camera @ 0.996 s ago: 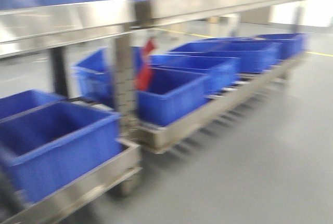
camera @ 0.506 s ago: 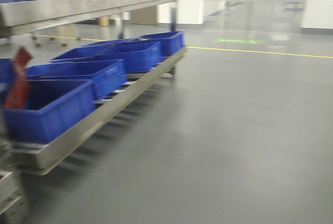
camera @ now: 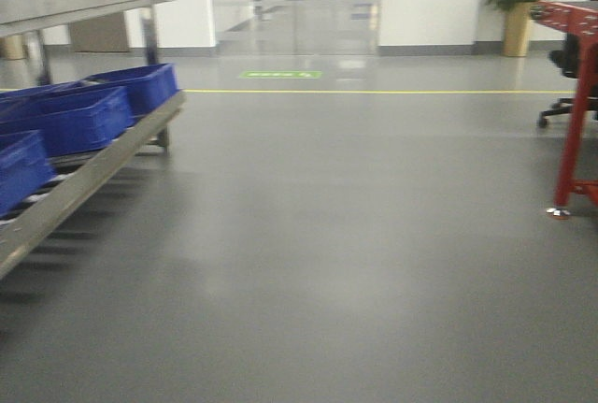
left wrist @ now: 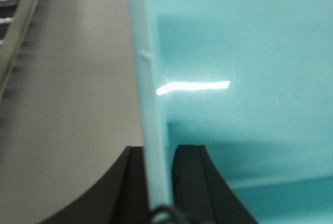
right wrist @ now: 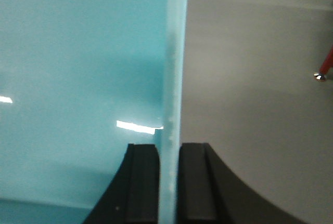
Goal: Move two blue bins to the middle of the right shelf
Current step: 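Drive the base along the aisle carrying the teal bin, then approach the roller shelf with blue bins holding the teal bin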
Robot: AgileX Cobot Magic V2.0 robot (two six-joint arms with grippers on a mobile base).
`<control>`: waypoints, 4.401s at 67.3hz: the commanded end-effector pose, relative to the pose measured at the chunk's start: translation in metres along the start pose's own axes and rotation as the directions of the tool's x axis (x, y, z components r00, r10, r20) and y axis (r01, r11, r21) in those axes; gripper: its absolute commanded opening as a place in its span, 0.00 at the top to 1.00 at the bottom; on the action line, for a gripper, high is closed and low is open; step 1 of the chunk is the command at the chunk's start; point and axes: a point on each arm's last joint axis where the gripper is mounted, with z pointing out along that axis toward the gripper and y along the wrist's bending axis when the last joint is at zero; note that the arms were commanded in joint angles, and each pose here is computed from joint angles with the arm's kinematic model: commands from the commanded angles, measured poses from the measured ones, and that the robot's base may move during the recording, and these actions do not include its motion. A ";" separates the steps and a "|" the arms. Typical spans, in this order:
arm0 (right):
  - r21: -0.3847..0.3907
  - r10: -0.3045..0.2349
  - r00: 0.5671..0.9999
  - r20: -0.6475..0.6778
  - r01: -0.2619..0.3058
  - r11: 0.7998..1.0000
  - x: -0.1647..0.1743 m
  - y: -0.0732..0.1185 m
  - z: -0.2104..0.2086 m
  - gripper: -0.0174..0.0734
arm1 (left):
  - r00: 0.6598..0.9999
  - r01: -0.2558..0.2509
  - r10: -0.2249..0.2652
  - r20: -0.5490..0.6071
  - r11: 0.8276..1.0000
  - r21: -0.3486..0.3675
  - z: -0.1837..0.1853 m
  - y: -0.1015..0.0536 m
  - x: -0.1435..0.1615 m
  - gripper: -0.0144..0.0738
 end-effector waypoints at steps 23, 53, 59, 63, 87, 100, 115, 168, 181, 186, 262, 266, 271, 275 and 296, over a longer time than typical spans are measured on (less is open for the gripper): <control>-0.083 0.012 0.991 0.133 -0.001 0.997 -0.015 0.006 -0.013 0.99 | 0.994 -0.004 -0.001 0.108 0.999 0.049 -0.008 -0.004 -0.011 0.96; -0.085 0.013 0.991 0.136 -0.001 0.996 -0.015 0.006 -0.013 0.99 | 0.994 -0.004 -0.001 0.108 0.999 0.049 -0.008 -0.004 -0.011 0.96; -0.085 0.013 0.991 0.136 -0.001 0.996 -0.015 0.006 -0.013 0.99 | 0.994 -0.004 -0.001 0.108 0.999 0.049 -0.008 -0.004 -0.011 0.96; -0.085 0.013 0.991 0.136 -0.001 0.996 -0.015 0.006 -0.013 0.99 | 0.994 -0.004 -0.001 0.108 0.999 0.049 -0.008 -0.004 -0.011 0.96; -0.085 0.013 0.991 0.136 -0.001 0.996 -0.015 0.006 -0.013 0.99 | 0.994 -0.004 -0.001 0.108 0.999 0.049 -0.008 -0.004 -0.011 0.96; -0.085 0.013 0.991 0.136 -0.001 0.996 -0.015 0.006 -0.013 0.99 | 0.994 -0.005 0.000 0.108 0.999 0.048 -0.008 -0.004 -0.011 0.96; -0.085 0.013 0.991 0.136 -0.001 0.996 -0.015 0.006 -0.013 0.99 | 0.994 -0.005 0.000 0.108 0.999 0.048 -0.008 -0.004 -0.011 0.96; -0.088 0.013 0.990 0.142 -0.001 0.996 -0.016 0.006 -0.013 0.99 | 0.994 -0.005 0.000 0.111 0.999 0.049 -0.008 -0.004 -0.012 0.96; -0.088 0.013 0.990 0.142 -0.001 0.996 -0.016 0.006 -0.013 0.99 | 0.994 -0.005 0.000 0.111 0.999 0.049 -0.008 -0.004 -0.012 0.96; -0.088 0.013 0.990 0.142 -0.001 0.996 -0.016 0.006 -0.013 0.99 | 0.994 -0.005 0.000 0.111 0.999 0.049 -0.008 -0.004 -0.012 0.96; -0.092 0.014 0.989 0.150 0.000 0.996 -0.017 0.007 -0.013 0.99 | 0.994 -0.005 0.000 0.111 0.999 0.049 -0.008 -0.004 -0.012 0.96; -0.092 0.014 0.989 0.150 0.000 0.996 -0.017 0.007 -0.013 0.99 | 0.994 -0.005 0.000 0.111 0.999 0.049 -0.008 -0.004 -0.012 0.96; -0.092 0.014 0.989 0.150 0.000 0.996 -0.017 0.007 -0.013 0.99 | 0.994 -0.005 0.000 0.111 0.999 0.049 -0.008 -0.004 -0.012 0.96; -0.093 0.014 0.988 0.151 0.000 0.996 -0.017 0.007 -0.013 0.99 | 0.994 -0.005 0.000 0.111 0.999 0.049 -0.008 -0.004 -0.012 0.96; -0.095 0.014 0.988 0.155 0.001 0.995 -0.017 0.007 -0.013 0.99 | 0.994 -0.005 0.000 0.111 0.999 0.049 -0.008 -0.004 -0.012 0.96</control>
